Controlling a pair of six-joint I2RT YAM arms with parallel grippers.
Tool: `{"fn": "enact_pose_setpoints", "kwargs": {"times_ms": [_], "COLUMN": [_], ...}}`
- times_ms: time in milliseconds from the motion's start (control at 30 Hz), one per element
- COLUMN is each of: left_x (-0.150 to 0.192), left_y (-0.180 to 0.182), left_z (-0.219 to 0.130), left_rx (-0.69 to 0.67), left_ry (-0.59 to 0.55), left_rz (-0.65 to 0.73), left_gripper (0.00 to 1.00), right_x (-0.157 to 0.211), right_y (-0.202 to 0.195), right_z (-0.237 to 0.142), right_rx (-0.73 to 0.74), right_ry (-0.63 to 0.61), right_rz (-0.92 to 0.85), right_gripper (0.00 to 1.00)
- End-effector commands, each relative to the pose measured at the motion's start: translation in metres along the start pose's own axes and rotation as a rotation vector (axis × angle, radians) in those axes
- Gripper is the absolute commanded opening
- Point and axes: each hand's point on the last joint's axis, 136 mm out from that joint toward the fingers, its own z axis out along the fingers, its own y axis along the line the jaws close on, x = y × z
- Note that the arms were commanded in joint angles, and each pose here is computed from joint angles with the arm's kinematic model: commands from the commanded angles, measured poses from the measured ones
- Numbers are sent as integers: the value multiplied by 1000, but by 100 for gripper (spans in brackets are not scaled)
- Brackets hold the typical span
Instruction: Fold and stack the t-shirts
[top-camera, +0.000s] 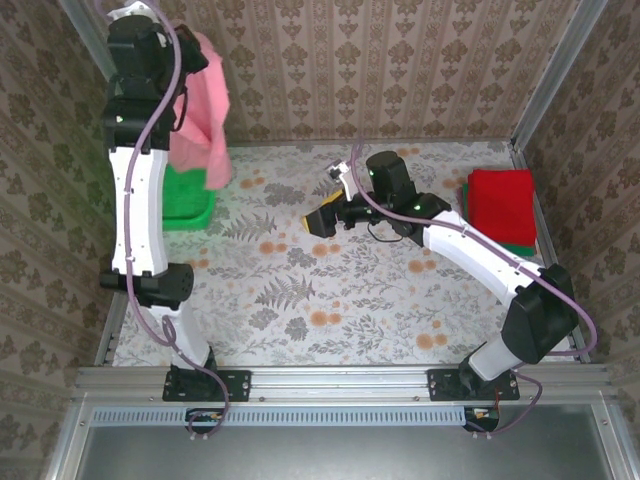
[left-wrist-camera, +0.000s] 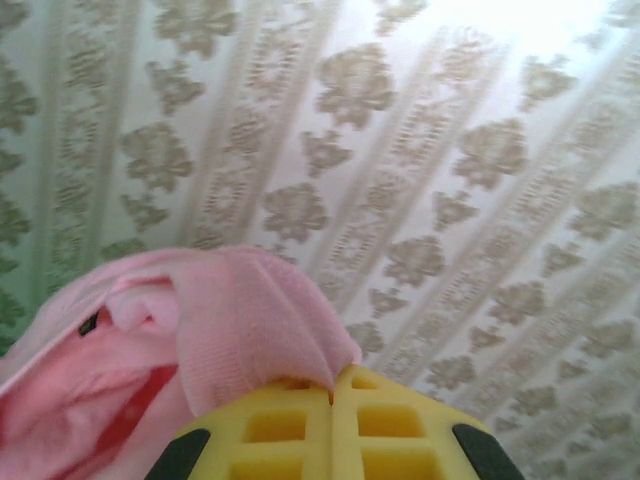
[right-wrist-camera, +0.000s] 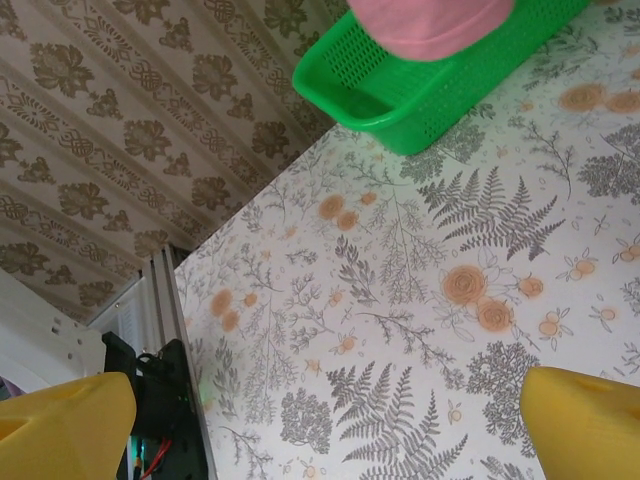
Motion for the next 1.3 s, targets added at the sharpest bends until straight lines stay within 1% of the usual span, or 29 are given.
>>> {"fn": "enact_pose_setpoints", "kwargs": {"times_ms": [0, 33, 100, 167, 200, 233, 300, 333, 367, 433, 500, 533, 633, 667, 700, 800, 867, 967, 1033, 1133, 1267], "left_x": [14, 27, 67, 116, 138, 169, 222, 236, 256, 275, 290, 295, 313, 322, 327, 361, 388, 422, 441, 465, 494], "left_y": [-43, -51, -67, -70, -67, -76, -73, -72, -67, -56, -36, -26, 11, 23, 45, 82, 94, 96, 94, 88, 85], "left_z": [-17, -16, -10, 0, 5, 4, 5, 3, 1, -6, -11, -13, -19, -23, -23, -32, -35, -29, -21, -8, 8], "left_rx": [79, 93, 125, 133, 131, 159, 158, 158, 144, 111, 55, 31, -62, -97, -157, -278, -316, -346, -360, -371, -396], "left_ry": [26, 55, 149, 269, 324, 394, 505, 527, 561, 588, 614, 623, 660, 678, 683, 746, 795, 846, 867, 907, 956], "left_rz": [87, 98, 127, 133, 120, 102, 58, 47, 42, 17, -9, -18, -60, -85, -119, -224, -295, -377, -387, -378, -414], "left_gripper": [0, 0, 0, 0, 2, 22, 72, 88, 99, 100, 100, 100, 100, 100, 100, 100, 99, 94, 89, 84, 76], "right_x": [-8, -7, -5, -2, 3, 1, 8, 11, 14, 18, 24, 27, 40, 45, 48, 54, 55, 49, 47, 48, 54], "right_y": [14, 14, 15, 15, 10, 14, 6, 2, -3, -16, -37, -51, -91, -102, -110, -133, -146, -151, -152, -152, -153], "right_z": [-15, -17, -23, -29, -30, -39, -47, -51, -55, -64, -70, -75, -82, -81, -77, -58, -45, -29, -22, -18, -17], "right_rx": [-5, 1, 13, 27, 44, 54, 93, 113, 136, 199, 301, 383, 574, 613, 632, 657, 659, 621, 601, 581, 571], "right_ry": [-43, -44, -46, -48, -38, -55, -49, -48, -51, -66, -72, -72, -30, -7, 14, 65, 92, 110, 106, 106, 106], "right_rz": [-7, -5, -7, -9, 1, -12, -3, 4, 12, 35, 68, 86, 153, 167, 169, 183, 210, 224, 231, 247, 270], "right_gripper": [100, 100, 100, 100, 100, 100, 100, 100, 100, 100, 100, 100, 100, 100, 100, 100, 100, 100, 100, 100, 100]}}
